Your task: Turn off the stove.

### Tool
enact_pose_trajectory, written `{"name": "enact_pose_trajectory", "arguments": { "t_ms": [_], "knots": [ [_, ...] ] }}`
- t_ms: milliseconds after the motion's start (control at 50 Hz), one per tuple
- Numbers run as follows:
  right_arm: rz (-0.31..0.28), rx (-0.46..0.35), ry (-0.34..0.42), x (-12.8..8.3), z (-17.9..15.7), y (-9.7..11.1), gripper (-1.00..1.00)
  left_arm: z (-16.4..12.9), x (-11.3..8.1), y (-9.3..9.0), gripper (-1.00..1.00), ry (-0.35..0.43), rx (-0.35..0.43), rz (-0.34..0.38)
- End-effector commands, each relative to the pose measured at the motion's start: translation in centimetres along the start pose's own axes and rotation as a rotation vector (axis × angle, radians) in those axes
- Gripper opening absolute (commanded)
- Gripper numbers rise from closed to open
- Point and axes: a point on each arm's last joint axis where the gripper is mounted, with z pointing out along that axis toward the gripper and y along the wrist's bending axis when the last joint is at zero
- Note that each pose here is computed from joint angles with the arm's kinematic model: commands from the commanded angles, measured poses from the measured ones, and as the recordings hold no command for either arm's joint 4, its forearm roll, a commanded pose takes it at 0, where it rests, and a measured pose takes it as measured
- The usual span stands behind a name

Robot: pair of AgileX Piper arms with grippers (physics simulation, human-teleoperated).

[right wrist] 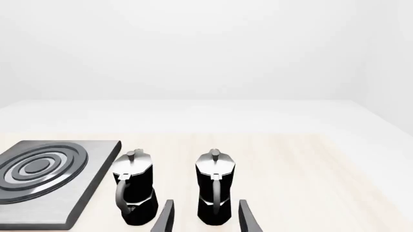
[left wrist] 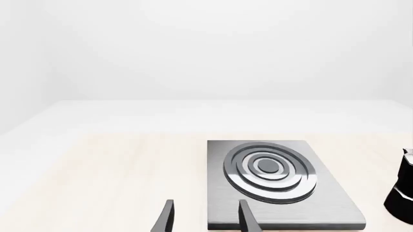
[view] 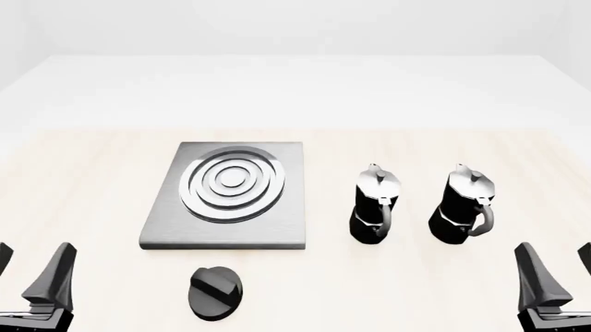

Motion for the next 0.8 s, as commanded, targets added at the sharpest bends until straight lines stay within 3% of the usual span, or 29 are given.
{"name": "enact_pose_trajectory", "arguments": {
  "t_ms": [20, 480, 520, 660, 700, 720, 800],
  "knots": [
    [0.000, 0.001, 0.001, -0.1, 0.0, 0.0, 1.00, 0.0, 0.0, 0.0, 1.00, 0.003, 0.002, -0.001],
    [0.000, -0.006, 0.003, 0.0, 0.0, 0.0, 1.00, 1.1, -0.6, 0.0, 1.00, 0.034, 0.007, -0.005],
    [0.001, -0.008, 0.003, 0.0, 0.0, 0.0, 1.00, 1.8, -0.6, -0.2, 1.00, 0.071, 0.021, 0.024],
    [0.006, -0.016, 0.004, 0.1, 0.0, 0.1, 1.00, 2.8, -1.9, -0.9, 1.00, 0.145, 0.105, -0.037],
    [0.007, -0.017, 0.005, 0.1, 0.0, 0.1, 1.00, 2.7, -2.4, -1.0, 1.00, 0.142, 0.121, 0.002],
    [0.008, -0.017, 0.004, 0.1, 0.0, 0.1, 1.00, 3.0, -2.6, -1.1, 1.00, 0.157, 0.131, -0.019],
    [0.010, -0.022, 0.006, 0.1, 0.0, 0.1, 1.00, 3.8, -3.8, -1.3, 1.00, 0.172, 0.143, 0.019]
  ]
}}
